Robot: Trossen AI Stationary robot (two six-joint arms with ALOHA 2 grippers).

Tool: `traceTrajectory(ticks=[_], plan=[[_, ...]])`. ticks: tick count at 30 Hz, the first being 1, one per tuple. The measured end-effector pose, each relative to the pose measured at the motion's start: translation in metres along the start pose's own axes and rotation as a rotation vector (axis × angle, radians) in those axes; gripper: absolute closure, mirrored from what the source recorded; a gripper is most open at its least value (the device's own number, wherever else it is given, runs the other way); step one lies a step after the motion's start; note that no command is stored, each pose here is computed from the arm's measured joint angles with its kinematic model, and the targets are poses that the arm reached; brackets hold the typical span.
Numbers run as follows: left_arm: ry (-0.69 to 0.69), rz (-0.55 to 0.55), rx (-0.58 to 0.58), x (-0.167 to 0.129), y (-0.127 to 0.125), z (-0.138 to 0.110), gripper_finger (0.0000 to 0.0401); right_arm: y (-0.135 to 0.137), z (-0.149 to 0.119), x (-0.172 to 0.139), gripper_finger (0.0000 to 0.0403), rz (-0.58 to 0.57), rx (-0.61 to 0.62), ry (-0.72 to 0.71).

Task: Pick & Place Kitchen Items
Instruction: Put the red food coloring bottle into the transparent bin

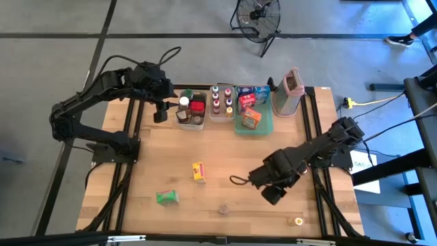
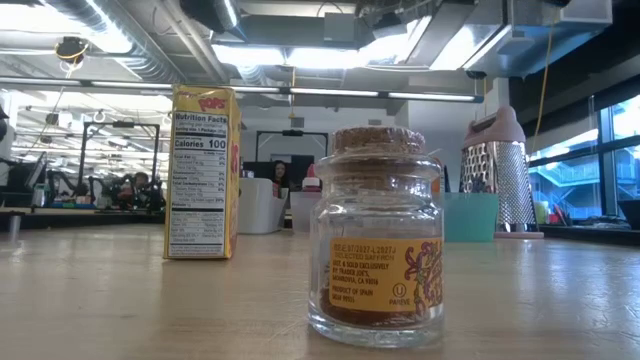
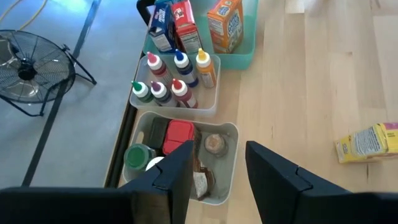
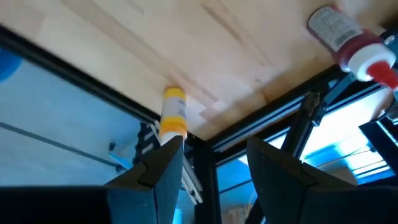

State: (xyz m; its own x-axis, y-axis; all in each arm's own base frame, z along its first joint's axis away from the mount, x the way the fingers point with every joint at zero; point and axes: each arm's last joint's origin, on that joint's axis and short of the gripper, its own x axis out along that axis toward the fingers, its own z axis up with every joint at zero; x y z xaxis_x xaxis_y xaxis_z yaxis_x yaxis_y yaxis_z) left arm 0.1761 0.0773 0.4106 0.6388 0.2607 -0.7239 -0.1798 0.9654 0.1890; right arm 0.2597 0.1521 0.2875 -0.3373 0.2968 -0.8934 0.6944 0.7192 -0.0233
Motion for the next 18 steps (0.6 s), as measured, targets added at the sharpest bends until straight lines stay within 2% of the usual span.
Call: traceTrajectory(ticks=[6,11,14,18], plan=[[-0.003,0.000,0.001,0.000,0.000,0.000,0.0260,-0.015,-0.029,-0.012,0.0224,0.044,-0.059,-0.065],[-0.014,-0.004,0.003,0.000,0.000,0.001,0.0260,-0.055,-0.054,-0.017,0.0246,0.083,-0.007,-0.111],[-0.014,-0.004,0.000,0.000,0.000,0.001,0.0260,-0.087,-0.065,-0.006,0.0264,0.074,0.088,-0.147],[-0.015,-0.006,-0.020,0.000,0.000,0.001,0.0260,-0.119,-0.068,0.008,0.0280,0.085,0.319,-0.156]])
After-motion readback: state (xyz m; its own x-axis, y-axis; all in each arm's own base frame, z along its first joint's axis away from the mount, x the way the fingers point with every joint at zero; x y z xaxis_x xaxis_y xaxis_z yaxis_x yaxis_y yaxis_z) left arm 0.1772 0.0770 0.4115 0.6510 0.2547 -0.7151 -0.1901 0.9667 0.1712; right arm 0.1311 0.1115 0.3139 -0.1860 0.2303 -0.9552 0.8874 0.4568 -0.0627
